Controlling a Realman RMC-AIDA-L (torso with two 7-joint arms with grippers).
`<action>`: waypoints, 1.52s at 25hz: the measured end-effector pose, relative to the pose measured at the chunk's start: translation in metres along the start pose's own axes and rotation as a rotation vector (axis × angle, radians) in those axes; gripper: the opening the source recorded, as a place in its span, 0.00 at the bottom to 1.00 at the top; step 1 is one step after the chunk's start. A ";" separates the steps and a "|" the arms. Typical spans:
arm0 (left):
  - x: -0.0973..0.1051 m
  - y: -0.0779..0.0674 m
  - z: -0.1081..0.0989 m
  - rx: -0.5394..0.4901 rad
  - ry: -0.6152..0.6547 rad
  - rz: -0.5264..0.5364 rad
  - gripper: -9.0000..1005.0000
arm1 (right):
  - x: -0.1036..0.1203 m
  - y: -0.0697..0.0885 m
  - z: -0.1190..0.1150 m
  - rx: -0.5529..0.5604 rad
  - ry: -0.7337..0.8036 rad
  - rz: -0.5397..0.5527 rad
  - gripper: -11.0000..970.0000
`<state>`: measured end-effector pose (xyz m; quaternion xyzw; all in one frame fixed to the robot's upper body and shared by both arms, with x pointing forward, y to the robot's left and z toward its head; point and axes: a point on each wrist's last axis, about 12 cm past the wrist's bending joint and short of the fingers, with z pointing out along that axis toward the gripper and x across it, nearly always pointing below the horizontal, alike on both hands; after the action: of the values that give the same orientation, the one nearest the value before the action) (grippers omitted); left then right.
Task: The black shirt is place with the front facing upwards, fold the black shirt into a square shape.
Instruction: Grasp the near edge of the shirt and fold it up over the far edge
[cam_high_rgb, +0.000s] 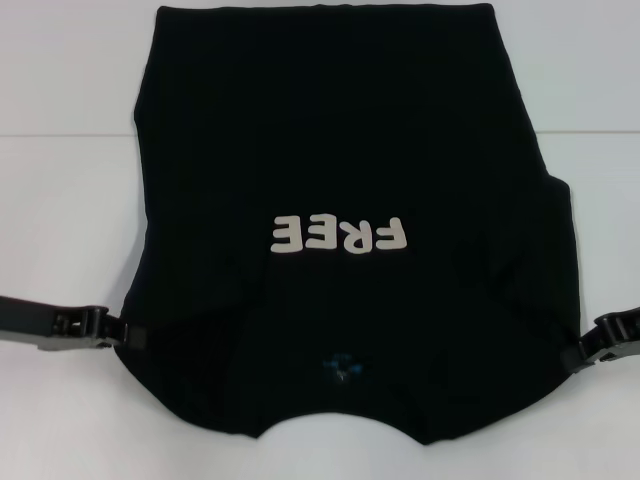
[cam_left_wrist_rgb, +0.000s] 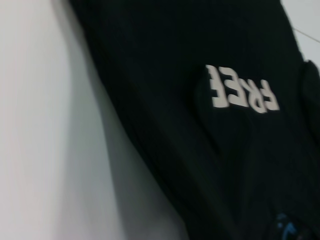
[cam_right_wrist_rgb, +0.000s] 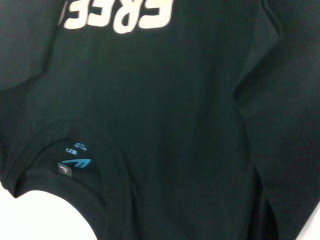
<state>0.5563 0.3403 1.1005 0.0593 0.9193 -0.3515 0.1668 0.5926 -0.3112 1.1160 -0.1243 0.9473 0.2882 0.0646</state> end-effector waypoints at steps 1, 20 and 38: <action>0.001 0.000 -0.001 0.017 0.010 0.001 0.09 | 0.001 0.000 -0.003 -0.004 0.007 -0.007 0.07; 0.066 -0.008 -0.012 0.346 0.311 -0.096 0.10 | 0.077 -0.004 -0.005 -0.234 0.283 -0.139 0.07; -0.055 0.007 -0.017 0.110 -0.397 -0.187 0.11 | -0.019 -0.019 -0.056 -0.182 -0.542 0.025 0.11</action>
<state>0.6051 0.3573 1.1269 -0.0878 0.8494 -0.4197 0.3076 0.6135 -0.3543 1.1553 -0.0363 0.8670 0.3958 0.3005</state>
